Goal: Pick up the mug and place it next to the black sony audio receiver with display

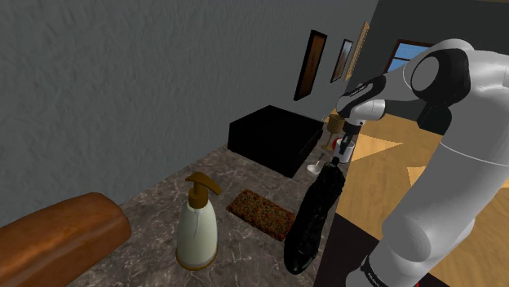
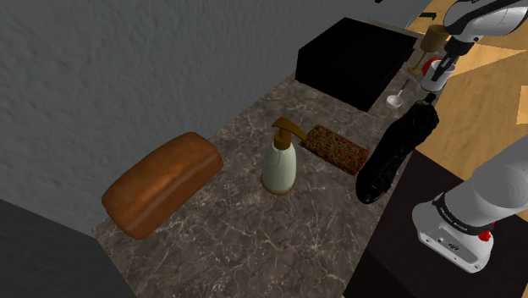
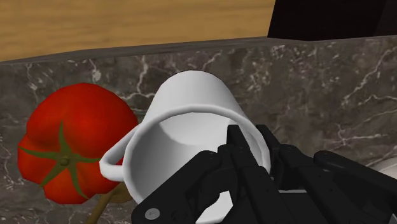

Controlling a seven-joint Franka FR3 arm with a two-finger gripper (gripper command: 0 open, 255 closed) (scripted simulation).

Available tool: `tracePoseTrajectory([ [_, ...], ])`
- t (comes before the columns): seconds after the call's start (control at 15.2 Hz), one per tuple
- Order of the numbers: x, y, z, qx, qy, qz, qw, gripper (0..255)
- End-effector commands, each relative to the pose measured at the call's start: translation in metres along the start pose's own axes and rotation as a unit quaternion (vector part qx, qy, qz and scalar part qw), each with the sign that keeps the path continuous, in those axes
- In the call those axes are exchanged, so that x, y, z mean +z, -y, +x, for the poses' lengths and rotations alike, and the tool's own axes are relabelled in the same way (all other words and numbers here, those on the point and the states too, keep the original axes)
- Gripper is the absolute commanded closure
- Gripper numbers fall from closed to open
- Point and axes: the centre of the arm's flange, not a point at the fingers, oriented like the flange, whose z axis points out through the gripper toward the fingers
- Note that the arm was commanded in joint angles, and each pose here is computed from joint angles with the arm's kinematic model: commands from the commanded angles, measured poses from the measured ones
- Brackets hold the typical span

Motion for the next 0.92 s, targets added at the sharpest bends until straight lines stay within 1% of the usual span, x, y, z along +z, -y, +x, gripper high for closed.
tracePoseTrajectory([
  [0.0, 0.002, 0.0, 0.0, 0.0, 0.001, 0.0, 1.0, 255],
  [0.2, 0.002, 0.0, 0.0, 0.0, 0.001, 0.0, 1.0, 255],
  [0.26, 0.002, 0.0, 0.0, 0.0, 0.001, 0.0, 1.0, 0],
  [0.59, 0.002, 0.0, 0.0, 0.0, 0.001, 0.0, 1.0, 0],
  [0.86, -0.048, 0.0, 0.0, 0.0, 0.001, 0.0, 1.0, 0],
])
